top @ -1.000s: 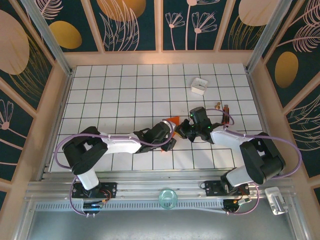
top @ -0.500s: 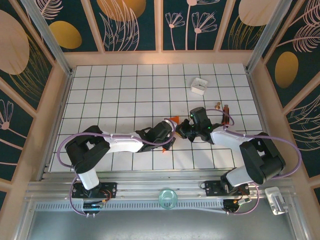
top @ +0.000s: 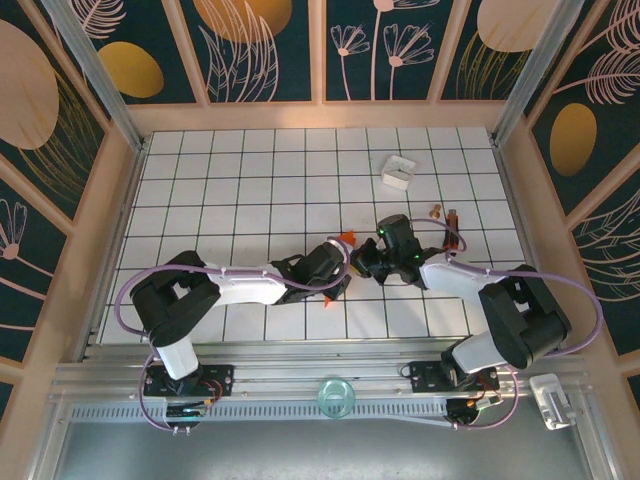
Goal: Fold a paper plane with a square sheet of paper (pick it up from the middle)
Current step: Fold the wing for the fifth time at the center of the table.
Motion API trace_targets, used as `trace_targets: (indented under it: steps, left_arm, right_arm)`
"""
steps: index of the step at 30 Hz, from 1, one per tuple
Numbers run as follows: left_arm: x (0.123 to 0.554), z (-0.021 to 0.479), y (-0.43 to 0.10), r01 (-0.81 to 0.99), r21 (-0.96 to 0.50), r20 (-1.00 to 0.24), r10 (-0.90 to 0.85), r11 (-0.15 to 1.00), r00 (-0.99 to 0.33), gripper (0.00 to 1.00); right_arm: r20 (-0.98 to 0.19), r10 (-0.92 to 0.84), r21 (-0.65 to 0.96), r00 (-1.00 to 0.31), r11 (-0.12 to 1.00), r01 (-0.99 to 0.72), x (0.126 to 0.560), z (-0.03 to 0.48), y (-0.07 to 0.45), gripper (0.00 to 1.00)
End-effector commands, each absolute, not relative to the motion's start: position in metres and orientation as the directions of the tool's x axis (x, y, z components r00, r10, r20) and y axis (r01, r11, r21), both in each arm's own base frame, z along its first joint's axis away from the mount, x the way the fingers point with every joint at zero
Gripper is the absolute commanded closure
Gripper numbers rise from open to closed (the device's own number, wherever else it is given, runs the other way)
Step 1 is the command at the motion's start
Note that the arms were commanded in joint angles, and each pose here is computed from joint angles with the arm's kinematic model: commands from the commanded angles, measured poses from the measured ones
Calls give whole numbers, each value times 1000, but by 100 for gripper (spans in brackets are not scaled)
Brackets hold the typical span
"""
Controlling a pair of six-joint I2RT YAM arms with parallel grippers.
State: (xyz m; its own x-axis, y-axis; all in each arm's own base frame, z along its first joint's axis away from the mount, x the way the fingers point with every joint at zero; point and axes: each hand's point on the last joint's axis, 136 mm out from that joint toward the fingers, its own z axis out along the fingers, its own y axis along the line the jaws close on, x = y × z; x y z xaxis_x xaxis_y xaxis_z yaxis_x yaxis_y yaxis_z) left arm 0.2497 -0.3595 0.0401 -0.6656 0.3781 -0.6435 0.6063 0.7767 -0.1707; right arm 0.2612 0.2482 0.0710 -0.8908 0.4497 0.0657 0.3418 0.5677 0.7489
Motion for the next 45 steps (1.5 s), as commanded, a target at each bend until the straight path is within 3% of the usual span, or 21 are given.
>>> trace_targets:
  steps: [1, 18, 23, 30, 37, 45]
  left_arm:
    - [253, 37, -360, 606, -147, -640, 392, 782, -661, 69]
    - [251, 42, -355, 579, -174, -649, 350, 796, -676, 94]
    - [247, 42, -354, 574, -197, -650, 333, 795, -683, 99]
    - [240, 41, -355, 570, -263, -650, 294, 779, -701, 100]
    - [234, 58, -363, 563, -392, -647, 217, 728, -731, 100]
    - [228, 64, -371, 464, -638, -528, 90, 615, -845, 100]
  right_arm:
    - [75, 439, 762, -895, 554, 336, 256, 75, 252, 100]
    - [73, 445, 753, -893, 562, 342, 255, 69, 250, 100]
    - [46, 446, 757, -894, 568, 323, 259, 74, 246, 89]
    - [-40, 441, 785, -897, 569, 245, 270, 100, 239, 72]
    - [-141, 455, 743, -879, 636, 210, 279, 108, 209, 70]
    - [-279, 352, 670, -893, 738, 82, 287, 109, 193, 69]
